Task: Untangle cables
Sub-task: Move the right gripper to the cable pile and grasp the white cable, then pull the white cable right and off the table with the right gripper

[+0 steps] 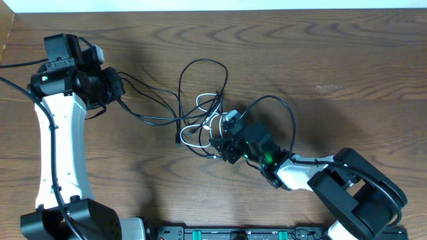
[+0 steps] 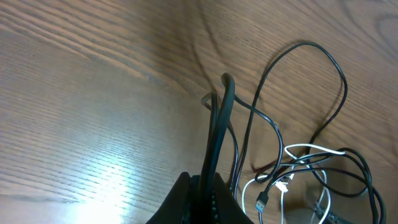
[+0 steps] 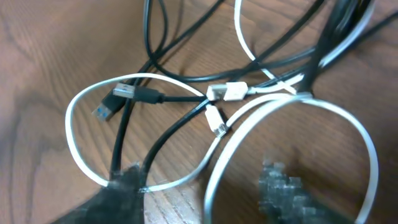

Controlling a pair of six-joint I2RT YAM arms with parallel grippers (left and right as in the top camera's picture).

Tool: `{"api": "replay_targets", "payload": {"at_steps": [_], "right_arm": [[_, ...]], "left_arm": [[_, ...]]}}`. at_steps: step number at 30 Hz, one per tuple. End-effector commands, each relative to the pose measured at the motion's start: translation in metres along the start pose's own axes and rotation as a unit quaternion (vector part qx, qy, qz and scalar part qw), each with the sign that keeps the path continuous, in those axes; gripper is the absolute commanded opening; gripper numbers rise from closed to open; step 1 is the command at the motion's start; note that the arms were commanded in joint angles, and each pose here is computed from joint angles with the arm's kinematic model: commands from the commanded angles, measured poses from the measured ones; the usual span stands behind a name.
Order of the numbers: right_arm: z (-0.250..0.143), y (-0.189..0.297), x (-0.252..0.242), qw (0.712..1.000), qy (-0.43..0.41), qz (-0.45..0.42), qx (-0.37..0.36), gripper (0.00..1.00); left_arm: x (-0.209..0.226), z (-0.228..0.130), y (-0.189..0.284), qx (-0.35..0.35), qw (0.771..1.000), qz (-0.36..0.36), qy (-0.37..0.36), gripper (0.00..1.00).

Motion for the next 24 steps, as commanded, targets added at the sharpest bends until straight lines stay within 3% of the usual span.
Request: {"api": "replay_targets", "payload": {"at_steps": [1,3,5,6,15,21,24], "right_arm": [[0.001,-0.004,-0.001,1.000,-0.003,-0.008,-0.001,0.49],[0.001,-0.004,-0.001,1.000,-0.003,-0.008,-0.002,0.38],[0.001,-0.004,-0.001,1.000,-0.004,-0.009,-0.002,0.10],[0.002,-0.004,-0.001,1.000,-0.009,-0.009,-0.004,0.01],[0.044,0.023,-0.029,0.992,-0.073,-0.044,-0.091,0.01],[0.094,0.103,-0.081,0.968,-0.090,-0.146,-0.184,0.01],[0.100,0.145,-0.104,0.951,-0.108,-0.212,-0.198,0.01]], "left_arm": [[-0.002,0.002,0.000,0.000,1.000,-0.003,-0.008,0.08],[-0.002,0.002,0.000,0.000,1.000,-0.003,-0.008,0.07],[-0.002,0.002,0.000,0.000,1.000,-0.003,-0.008,0.08],[-0.002,0.002,0.000,0.000,1.000,-0.003,-0.009,0.08],[0.004,0.001,0.000,-0.002,1.000,0.029,-0.009,0.08],[0.005,0.002,0.000,-0.006,0.999,0.037,-0.010,0.08],[0.005,0.002,0.000,-0.006,0.999,0.037,-0.009,0.08]]}}
Point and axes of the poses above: each gripper's point midway between its finger pads, its own y axis back along the fingers, its own x axis along the line the jaws close on, z = x × y, the point moved 9 cm from there along y, back along the fingers, and after that the axes turned 15 degrees about y, right-handed, at the moved point
